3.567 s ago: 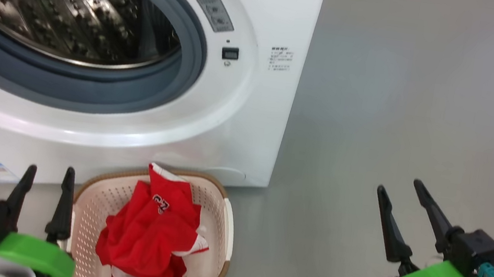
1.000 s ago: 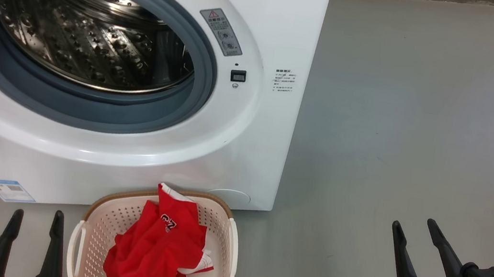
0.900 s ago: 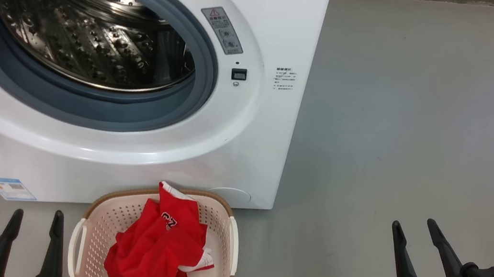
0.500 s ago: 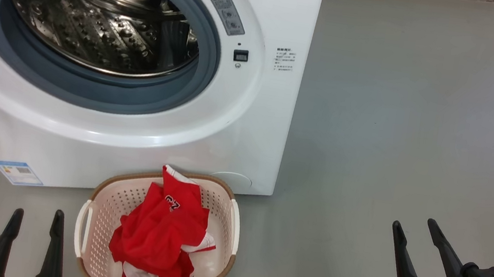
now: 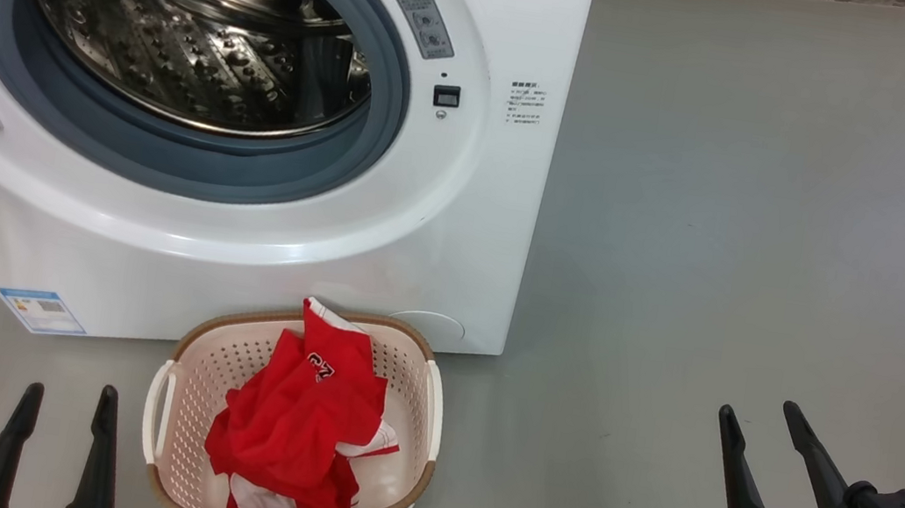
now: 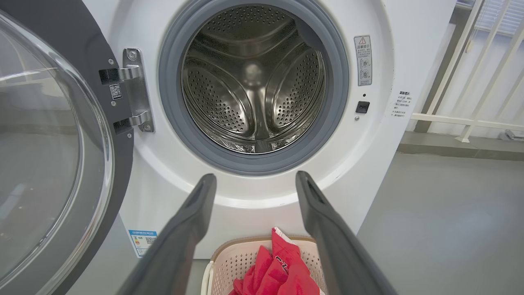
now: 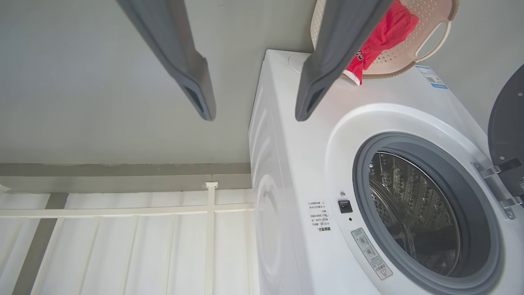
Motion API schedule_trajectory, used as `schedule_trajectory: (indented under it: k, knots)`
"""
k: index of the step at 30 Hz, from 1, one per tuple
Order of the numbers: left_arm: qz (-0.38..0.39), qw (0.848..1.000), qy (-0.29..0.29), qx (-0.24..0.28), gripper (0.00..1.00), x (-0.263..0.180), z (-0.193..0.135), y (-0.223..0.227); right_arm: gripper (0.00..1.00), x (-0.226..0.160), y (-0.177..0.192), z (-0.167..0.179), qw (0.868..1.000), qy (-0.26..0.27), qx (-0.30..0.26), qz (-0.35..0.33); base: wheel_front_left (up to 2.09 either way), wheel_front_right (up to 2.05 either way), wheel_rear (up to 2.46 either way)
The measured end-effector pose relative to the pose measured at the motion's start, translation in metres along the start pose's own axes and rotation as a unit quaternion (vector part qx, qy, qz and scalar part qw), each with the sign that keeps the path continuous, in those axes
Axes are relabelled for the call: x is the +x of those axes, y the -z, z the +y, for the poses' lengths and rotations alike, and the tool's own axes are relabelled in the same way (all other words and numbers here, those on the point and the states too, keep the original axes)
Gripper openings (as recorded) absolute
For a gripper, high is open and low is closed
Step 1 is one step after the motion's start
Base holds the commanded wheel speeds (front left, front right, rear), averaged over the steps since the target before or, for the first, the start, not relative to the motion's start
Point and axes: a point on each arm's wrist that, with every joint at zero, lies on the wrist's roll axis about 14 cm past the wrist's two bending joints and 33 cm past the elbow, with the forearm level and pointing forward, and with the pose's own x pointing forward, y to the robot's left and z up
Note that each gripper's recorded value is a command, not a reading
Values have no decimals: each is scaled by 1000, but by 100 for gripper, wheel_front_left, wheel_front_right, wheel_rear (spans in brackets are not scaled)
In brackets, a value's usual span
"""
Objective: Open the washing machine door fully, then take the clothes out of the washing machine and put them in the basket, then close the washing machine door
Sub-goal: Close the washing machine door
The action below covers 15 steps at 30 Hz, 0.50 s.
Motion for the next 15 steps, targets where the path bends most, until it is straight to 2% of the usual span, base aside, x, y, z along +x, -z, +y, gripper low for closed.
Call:
schedule_trajectory:
  k: [15]
  knots:
    - [-1,1000,-19,2,100,-7,12,-1,100,7,2,12,1000,-19,2,2,0,0,0]
